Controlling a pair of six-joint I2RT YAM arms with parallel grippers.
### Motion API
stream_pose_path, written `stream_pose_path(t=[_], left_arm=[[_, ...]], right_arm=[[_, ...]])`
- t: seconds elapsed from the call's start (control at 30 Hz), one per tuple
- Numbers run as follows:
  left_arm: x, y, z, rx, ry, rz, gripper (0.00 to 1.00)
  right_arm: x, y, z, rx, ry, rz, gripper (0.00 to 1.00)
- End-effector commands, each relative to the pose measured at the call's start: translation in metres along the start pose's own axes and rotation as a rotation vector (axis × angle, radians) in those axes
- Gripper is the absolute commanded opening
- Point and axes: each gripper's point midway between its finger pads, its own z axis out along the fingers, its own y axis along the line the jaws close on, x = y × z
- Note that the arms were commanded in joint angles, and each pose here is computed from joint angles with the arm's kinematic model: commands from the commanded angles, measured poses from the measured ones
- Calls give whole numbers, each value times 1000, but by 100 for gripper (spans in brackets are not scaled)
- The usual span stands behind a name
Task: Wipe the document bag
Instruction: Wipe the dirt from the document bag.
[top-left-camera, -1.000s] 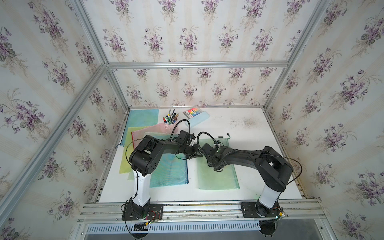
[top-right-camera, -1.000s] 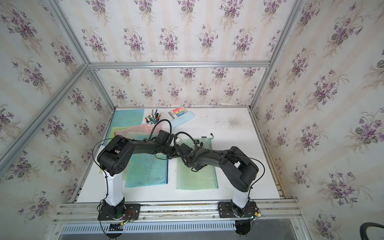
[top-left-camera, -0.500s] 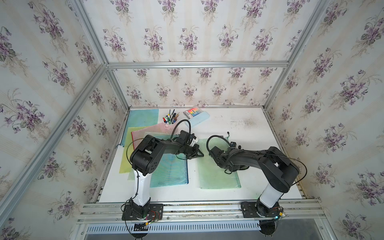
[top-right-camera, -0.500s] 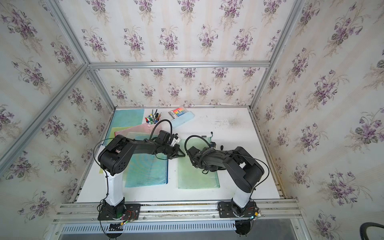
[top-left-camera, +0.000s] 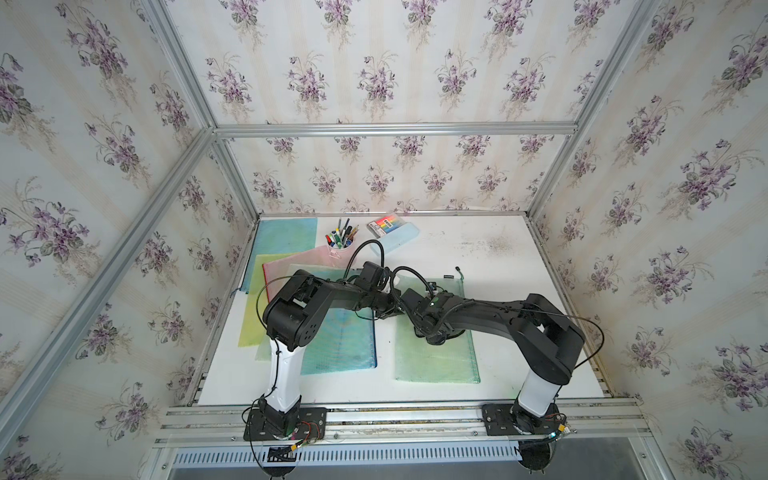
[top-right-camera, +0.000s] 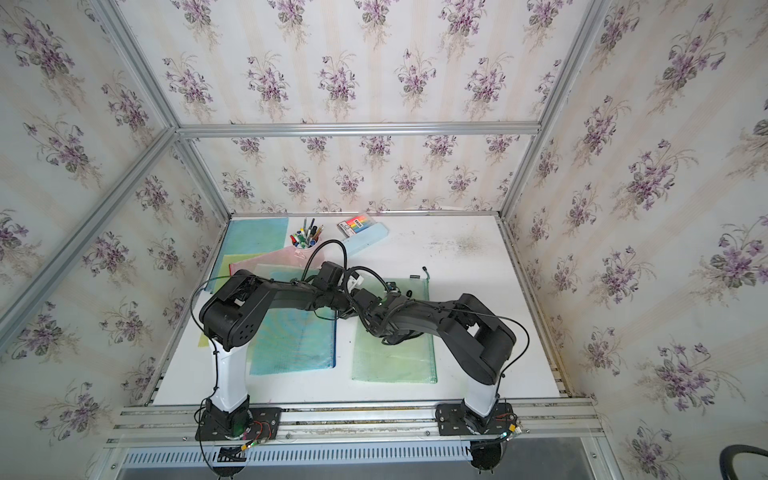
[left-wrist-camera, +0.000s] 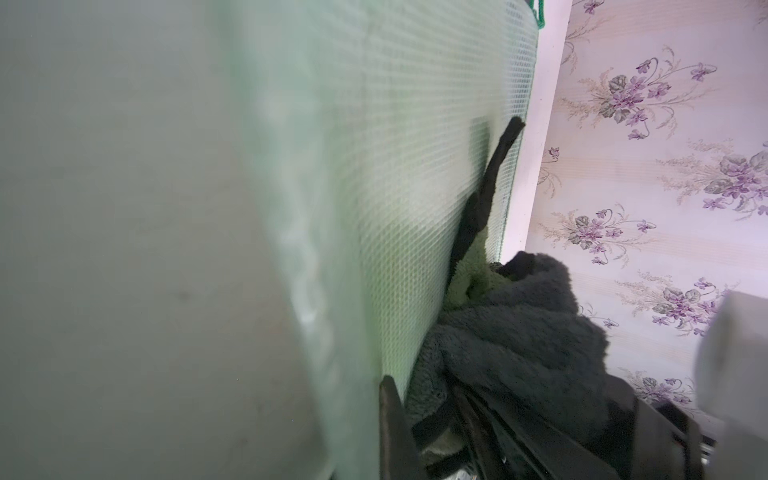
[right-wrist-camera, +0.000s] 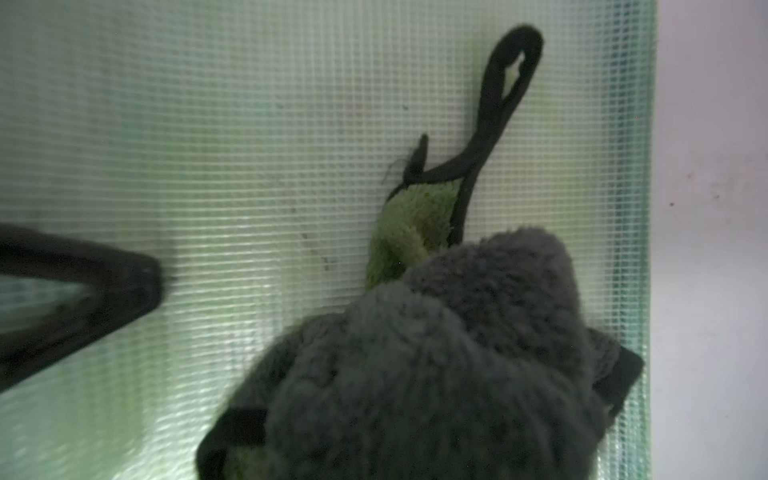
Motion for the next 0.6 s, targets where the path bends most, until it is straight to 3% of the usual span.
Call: stream_pose_path(t=[0.0,0.1,0.17,0.33,0.37,0.47,0.57], left_arm=[[7,23,-1,-108,2,-49,0],[9,23,-2,-117,14,-39,0],[10,22,-1,-116,24,-34,2],[29,26,-6,-111,66,-35,38],[37,29,-9,-117,71,-39,41],[58,32,-16,-115,97,-47,46],[74,33,-25,-138,119,-34,43]], right_arm=[[3,-47,12,164,20,28,32],[-8,-72,4,166,-19,71,32],[-14,-61,0,90,-41,64,32],[11,-34,26,11,68,91,32],[16,-32,30,8,81,96,32],[24,-32,37,17,99,104,32],[17,-35,32,29,75,103,32]])
